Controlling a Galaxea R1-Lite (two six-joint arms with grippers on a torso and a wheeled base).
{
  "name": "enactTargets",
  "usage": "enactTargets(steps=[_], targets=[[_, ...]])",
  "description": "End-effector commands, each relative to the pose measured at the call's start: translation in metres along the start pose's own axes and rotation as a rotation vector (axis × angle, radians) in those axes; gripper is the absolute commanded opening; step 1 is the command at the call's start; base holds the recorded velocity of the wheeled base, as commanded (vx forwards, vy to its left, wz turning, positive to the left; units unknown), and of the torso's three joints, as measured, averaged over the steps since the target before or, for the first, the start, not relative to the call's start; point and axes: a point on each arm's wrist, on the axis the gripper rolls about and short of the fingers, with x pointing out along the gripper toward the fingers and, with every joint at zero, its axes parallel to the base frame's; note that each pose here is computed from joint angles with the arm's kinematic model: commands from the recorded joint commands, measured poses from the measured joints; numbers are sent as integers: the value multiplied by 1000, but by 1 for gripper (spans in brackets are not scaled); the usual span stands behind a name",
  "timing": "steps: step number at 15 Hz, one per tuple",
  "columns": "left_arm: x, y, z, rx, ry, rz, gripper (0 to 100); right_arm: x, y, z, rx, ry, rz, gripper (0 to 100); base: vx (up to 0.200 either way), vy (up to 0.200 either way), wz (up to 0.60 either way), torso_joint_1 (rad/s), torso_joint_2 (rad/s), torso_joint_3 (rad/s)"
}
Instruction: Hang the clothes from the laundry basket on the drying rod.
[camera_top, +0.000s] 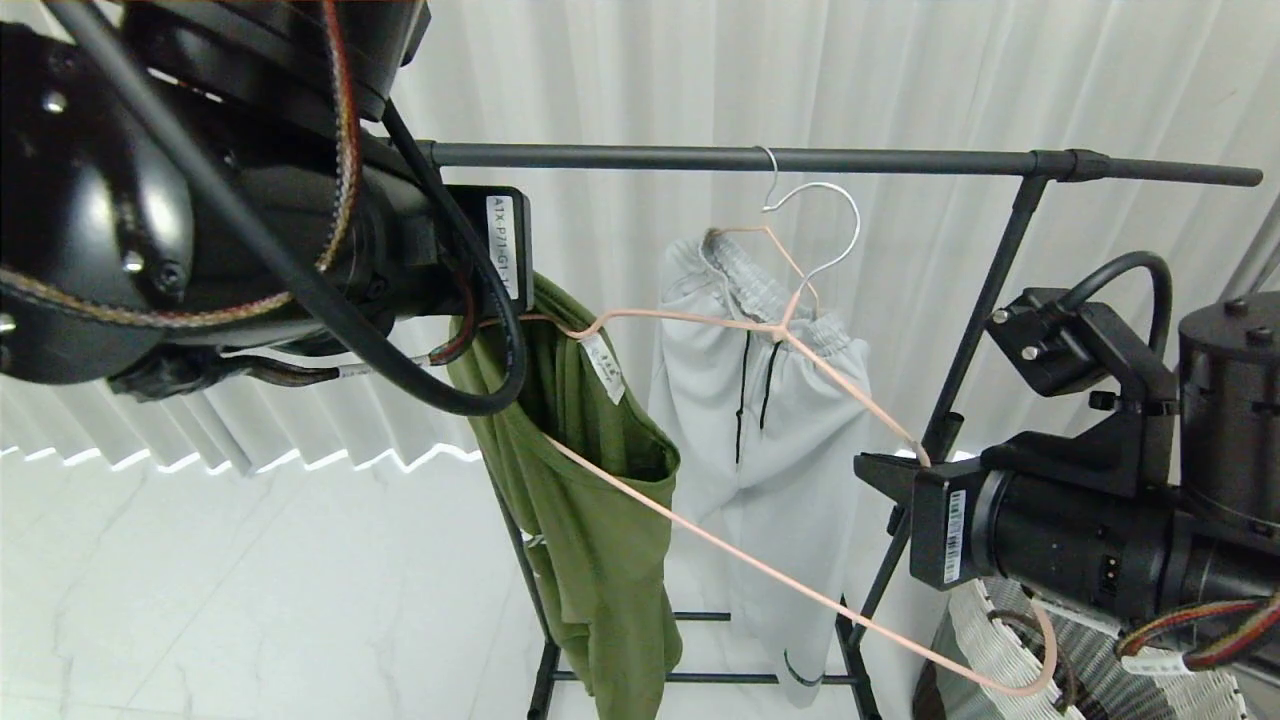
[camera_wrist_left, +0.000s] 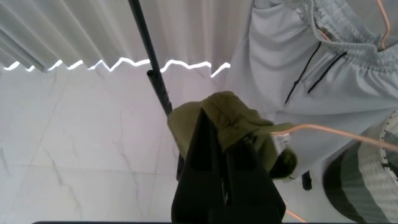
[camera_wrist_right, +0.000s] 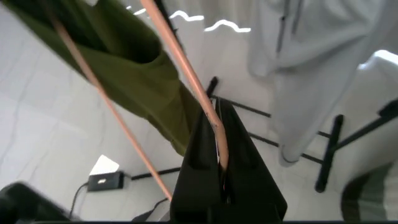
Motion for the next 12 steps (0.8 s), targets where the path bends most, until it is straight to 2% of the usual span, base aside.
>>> enactTargets(steps=[1, 4, 7, 12], targets=[[-2, 3, 0, 0, -5, 9, 0, 1, -6, 3, 10, -15, -37, 0, 0, 0, 0, 0, 0, 0], [0, 3, -3, 11, -10, 52, 0, 3, -11, 6, 21, -35, -77, 0, 0, 0, 0, 0, 0, 0], [0, 2, -3, 13, -11, 53, 0, 3, -14, 8, 26, -52, -107, 0, 0, 0, 0, 0, 0, 0], [-25, -25, -10, 50, -23, -91, 0, 0, -1, 8, 24, -72, -43, 0, 0, 0, 0, 0, 0, 0]])
